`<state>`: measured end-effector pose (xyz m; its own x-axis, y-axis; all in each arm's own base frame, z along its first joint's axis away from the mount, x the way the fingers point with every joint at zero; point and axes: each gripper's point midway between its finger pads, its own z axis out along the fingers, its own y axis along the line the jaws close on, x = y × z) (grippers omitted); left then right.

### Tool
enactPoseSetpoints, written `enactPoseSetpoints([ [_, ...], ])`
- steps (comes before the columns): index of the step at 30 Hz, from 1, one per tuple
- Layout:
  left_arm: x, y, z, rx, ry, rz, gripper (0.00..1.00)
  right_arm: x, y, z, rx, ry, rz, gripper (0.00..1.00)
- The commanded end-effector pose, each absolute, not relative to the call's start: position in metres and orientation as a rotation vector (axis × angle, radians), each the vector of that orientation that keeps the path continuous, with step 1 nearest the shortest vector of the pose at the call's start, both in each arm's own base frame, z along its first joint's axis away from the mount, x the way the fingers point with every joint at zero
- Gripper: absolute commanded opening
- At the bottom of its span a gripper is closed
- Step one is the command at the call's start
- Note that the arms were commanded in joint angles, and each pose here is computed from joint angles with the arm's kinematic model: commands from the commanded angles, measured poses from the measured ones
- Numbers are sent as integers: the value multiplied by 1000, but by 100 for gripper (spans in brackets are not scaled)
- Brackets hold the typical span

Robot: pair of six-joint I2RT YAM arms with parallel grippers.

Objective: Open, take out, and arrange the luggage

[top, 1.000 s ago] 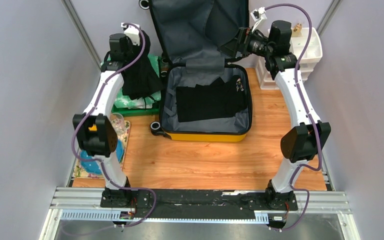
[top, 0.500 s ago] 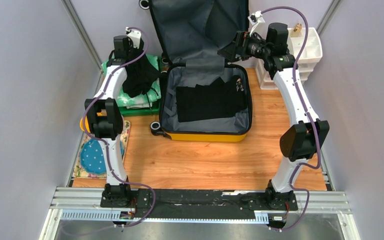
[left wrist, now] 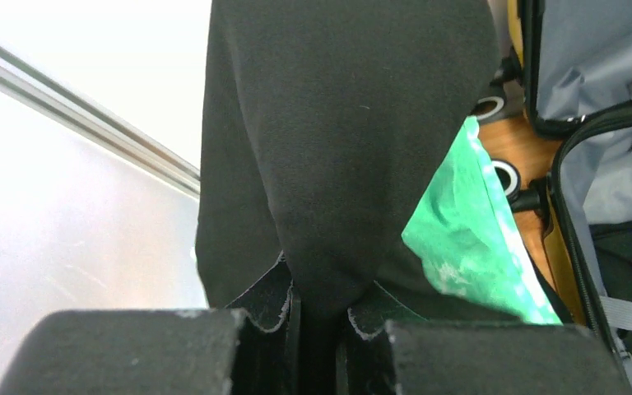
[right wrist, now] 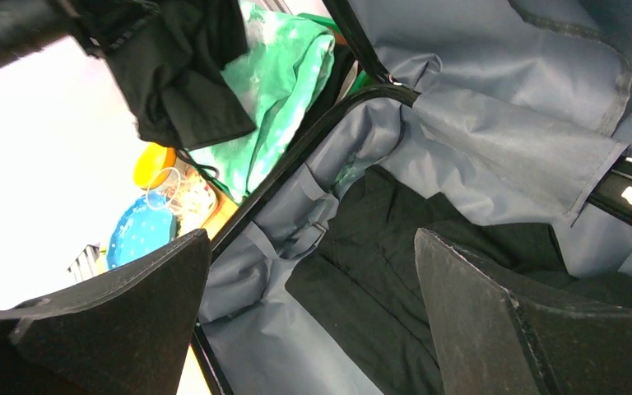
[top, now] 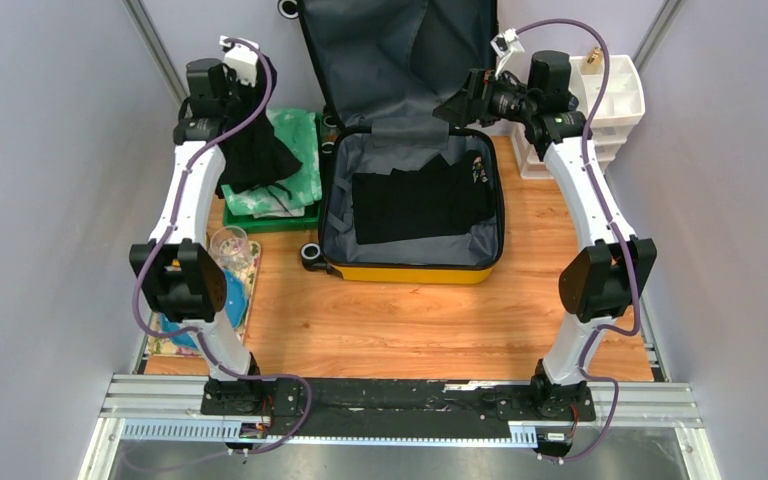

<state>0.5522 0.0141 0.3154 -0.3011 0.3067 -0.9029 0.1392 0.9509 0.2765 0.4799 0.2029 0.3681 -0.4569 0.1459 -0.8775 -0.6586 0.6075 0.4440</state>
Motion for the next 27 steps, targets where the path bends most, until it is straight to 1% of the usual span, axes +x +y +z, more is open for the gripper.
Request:
enactPoseSetpoints([
  [1,529,20,357,328,1813,214,0,472,207,374,-456,1793,1001,98],
  [5,536,26,344,344,1844,253,0,470,208,374,-455,1794,1004,98],
  [6,543,26,332,347,1865,247,0,471,208,374,-452,1795,1004,98],
  [8,553,25,329,344,1855,227,0,470,209,373,-450,1797,1000,98],
  [10,568,23,311,325,1883,169,0,471,209,373,-450,1798,992,98],
  [11,575,23,316,312,1873,151,0,471,210,371,-450,1802,992,98],
  [12,586,23,294,297,1913,125,0,472,209,370,-450,1805,987,98],
  [13,592,23,286,294,1923,102,0,472,210,370,-450,1806,982,98],
  [14,599,22,287,293,1912,84,0,473,211,368,-450,1808,979,98],
  [15,607,21,265,306,1946,60,3,474,210,368,-447,1810,977,98],
  [16,611,20,256,314,1959,53,9,475,210,367,-451,1811,975,98],
  [17,615,23,251,309,1965,48,17,475,210,367,-450,1814,973,98],
  [18,617,23,239,292,1986,14,35,476,211,366,-451,1816,972,98],
  [19,619,24,238,280,1977,-27,46,475,211,366,-451,1818,972,98],
  [21,618,33,232,201,1985,-118,60,476,212,365,-452,1819,974,98],
  [23,617,27,242,203,1951,-216,72,475,213,364,-454,1820,976,98],
  [24,614,28,253,200,1927,-237,80,475,213,363,-452,1824,976,98],
  [27,605,21,285,235,1865,-262,80,476,215,363,-456,1823,983,98],
])
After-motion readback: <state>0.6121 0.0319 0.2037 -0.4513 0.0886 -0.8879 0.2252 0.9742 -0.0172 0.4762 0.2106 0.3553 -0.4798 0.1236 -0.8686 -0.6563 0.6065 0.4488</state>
